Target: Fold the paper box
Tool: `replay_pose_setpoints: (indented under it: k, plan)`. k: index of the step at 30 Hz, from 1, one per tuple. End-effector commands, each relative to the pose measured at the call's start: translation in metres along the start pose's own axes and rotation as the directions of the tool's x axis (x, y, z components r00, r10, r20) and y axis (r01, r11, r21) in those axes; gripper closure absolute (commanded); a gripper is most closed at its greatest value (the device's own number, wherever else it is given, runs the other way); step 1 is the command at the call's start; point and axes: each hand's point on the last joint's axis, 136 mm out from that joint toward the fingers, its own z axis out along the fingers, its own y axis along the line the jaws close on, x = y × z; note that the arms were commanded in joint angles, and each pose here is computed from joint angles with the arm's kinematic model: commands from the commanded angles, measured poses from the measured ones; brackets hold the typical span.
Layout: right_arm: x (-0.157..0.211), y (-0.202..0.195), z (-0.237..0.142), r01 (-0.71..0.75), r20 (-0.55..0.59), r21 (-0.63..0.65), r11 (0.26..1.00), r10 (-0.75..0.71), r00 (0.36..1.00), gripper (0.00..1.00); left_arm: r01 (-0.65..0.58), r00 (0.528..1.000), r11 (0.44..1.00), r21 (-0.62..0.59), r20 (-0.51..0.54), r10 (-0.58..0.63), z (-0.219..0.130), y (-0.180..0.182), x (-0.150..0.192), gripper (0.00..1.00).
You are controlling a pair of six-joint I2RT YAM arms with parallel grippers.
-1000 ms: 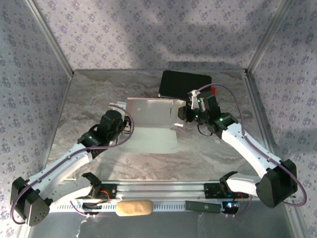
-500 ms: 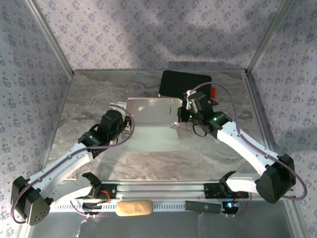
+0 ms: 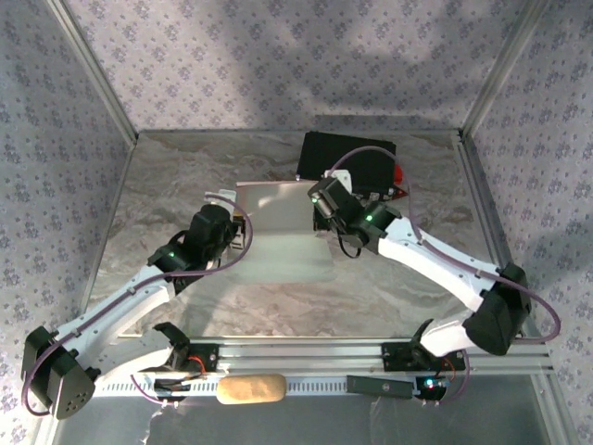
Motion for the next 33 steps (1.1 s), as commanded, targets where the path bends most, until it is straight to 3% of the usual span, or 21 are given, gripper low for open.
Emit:
replay_pose_setpoints:
  k: [1, 5, 11, 16, 20, 25, 28, 33]
  plan:
    - [-0.002, 0.018, -0.006, -0.005, 0.001, -0.017, 1.000, 0.005, 1.000, 1.00, 0.022, 0.998, 0.994, 0.109, 0.057, -0.029, -0.009, -0.025, -0.026, 1.00]
    - [-0.007, 0.015, -0.017, -0.017, 0.005, -0.045, 0.999, 0.017, 1.000, 0.95, 0.018, 0.998, 0.995, 0.096, 0.057, -0.024, -0.010, -0.021, -0.024, 1.00]
    - [-0.031, 0.004, -0.057, -0.025, 0.018, -0.280, 0.960, 0.031, 0.999, 0.60, 0.049, 0.997, 0.994, 0.101, 0.060, -0.055, -0.011, -0.008, -0.027, 1.00]
    - [-0.048, -0.014, -0.107, -0.055, 0.063, -0.617, 0.785, 0.120, 0.991, 0.34, 0.084, 0.993, 0.976, 0.201, 0.063, -0.098, -0.020, -0.005, -0.039, 1.00]
    - [-0.065, -0.037, -0.128, -0.094, 0.072, -0.726, 0.682, 0.210, 0.975, 0.37, 0.126, 0.988, 0.938, 0.323, 0.042, -0.148, -0.026, -0.006, -0.048, 1.00]
    - [-0.073, -0.043, -0.115, -0.170, -0.059, -0.851, 0.496, 0.231, 0.971, 0.48, 0.147, 0.987, 0.883, 0.447, -0.001, -0.163, -0.031, -0.015, -0.058, 1.00]
    - [-0.066, -0.031, -0.103, -0.175, -0.106, -0.876, 0.449, 0.174, 0.979, 0.52, 0.144, 0.988, 0.864, 0.483, -0.021, -0.152, -0.031, -0.020, -0.060, 1.00]
    - [-0.057, -0.010, -0.110, -0.109, -0.073, -0.907, 0.407, 0.104, 0.992, 0.52, 0.153, 0.987, 0.862, 0.484, -0.040, -0.153, -0.025, -0.018, -0.061, 1.00]
